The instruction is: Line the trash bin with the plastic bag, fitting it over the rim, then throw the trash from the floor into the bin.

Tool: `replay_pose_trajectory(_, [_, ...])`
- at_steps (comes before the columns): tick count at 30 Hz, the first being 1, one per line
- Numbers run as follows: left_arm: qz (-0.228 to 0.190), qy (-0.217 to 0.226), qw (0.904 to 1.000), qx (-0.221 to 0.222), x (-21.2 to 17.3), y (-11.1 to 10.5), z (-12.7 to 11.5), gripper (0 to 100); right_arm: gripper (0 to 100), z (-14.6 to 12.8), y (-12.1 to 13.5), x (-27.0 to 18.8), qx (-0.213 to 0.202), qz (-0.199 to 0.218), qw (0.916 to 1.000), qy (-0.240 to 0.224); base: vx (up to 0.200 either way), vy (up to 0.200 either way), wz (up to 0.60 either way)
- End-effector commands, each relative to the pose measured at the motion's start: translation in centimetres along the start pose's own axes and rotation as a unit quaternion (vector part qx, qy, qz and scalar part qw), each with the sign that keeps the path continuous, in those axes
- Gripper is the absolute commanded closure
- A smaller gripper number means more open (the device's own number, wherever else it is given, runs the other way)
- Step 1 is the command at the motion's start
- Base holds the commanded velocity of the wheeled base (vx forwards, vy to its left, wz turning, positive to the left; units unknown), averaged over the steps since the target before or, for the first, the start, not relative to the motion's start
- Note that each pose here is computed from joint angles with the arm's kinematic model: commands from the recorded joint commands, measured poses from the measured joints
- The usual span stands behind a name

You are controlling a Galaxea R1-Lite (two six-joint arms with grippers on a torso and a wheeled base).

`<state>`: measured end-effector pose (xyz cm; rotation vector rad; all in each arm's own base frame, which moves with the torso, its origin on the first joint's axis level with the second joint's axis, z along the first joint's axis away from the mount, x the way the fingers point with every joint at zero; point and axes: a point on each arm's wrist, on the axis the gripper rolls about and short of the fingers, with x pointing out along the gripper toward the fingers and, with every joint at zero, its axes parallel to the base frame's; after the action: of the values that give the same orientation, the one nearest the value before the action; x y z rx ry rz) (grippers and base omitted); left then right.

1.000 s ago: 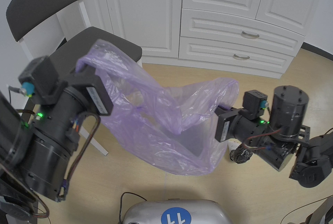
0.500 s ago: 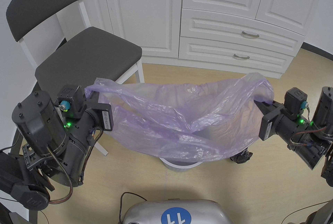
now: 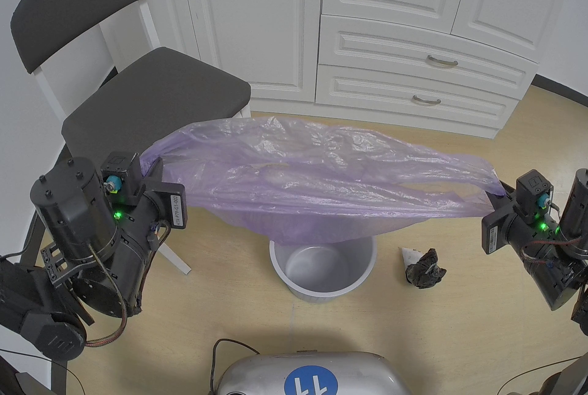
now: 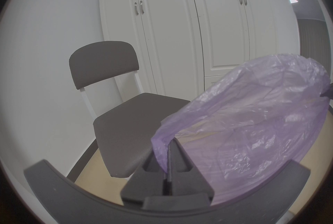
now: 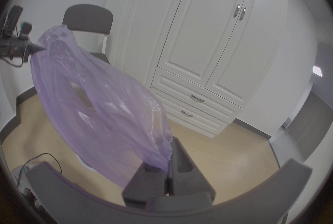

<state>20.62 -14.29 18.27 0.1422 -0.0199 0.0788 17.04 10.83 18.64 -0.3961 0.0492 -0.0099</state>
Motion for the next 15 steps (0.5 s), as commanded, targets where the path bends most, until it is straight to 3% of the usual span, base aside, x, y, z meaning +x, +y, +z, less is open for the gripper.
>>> replay_pose_trajectory(1, [0.009, 0.0, 1.0, -0.001, 0.3, 0.25, 0.09, 100, 100, -0.45, 0.09, 0.15, -0.009, -0.006, 0.9999, 0.011, 0.0, 0.0, 0.0])
replay_pose_trajectory(15, [0.013, -0.003, 0.9999, -0.005, 0.53, 0.47, 0.45, 100, 100, -0.83, 0.61, 0.82, -0.011, -0.005, 0.9997, 0.022, 0.0, 0.0, 0.0])
